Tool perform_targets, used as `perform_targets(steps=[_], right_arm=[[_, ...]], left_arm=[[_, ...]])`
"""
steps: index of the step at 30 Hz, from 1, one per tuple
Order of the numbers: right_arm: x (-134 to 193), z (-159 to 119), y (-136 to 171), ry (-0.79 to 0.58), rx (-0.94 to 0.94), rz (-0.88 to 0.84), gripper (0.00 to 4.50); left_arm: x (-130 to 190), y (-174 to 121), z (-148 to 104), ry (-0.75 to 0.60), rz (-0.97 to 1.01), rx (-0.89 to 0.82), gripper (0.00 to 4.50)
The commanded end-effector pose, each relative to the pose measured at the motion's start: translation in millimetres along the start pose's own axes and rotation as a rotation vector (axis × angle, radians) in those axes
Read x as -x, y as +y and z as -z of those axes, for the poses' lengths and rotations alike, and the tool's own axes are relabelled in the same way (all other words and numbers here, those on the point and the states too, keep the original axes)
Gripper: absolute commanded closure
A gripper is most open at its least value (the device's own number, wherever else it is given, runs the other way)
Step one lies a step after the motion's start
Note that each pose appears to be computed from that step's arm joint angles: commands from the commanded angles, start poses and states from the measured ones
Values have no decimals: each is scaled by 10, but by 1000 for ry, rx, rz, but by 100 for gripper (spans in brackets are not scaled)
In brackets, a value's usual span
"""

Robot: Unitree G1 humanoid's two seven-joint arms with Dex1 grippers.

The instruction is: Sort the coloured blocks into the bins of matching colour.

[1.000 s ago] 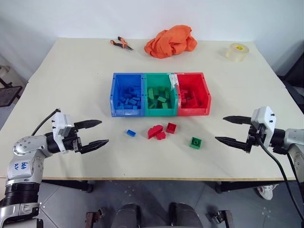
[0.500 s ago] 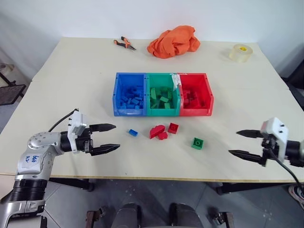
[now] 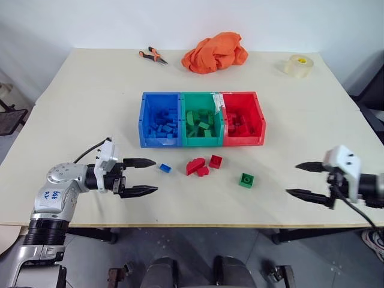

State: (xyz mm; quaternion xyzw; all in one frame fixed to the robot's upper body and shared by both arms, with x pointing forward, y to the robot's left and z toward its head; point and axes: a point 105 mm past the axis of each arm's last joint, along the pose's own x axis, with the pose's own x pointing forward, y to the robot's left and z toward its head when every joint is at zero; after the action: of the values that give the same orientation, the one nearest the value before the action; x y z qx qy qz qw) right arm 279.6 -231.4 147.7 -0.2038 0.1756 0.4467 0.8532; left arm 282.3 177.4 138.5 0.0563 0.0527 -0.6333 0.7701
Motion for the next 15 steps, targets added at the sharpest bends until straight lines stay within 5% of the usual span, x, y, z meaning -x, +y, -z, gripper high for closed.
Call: perform_targets(steps=[1,11,15], right_arm=[[-248,-120,59,-32,35,-62,0],[-777,68,20,34,85,-155,0],[-790,-1,-2,-13,117,-136,99]], left_arm=[[61,-60,-98,-5,-11,-44,3],[170,-195,-66,-4,-93,-31,3],[178,-214,-55,-10,-115,-27,0]])
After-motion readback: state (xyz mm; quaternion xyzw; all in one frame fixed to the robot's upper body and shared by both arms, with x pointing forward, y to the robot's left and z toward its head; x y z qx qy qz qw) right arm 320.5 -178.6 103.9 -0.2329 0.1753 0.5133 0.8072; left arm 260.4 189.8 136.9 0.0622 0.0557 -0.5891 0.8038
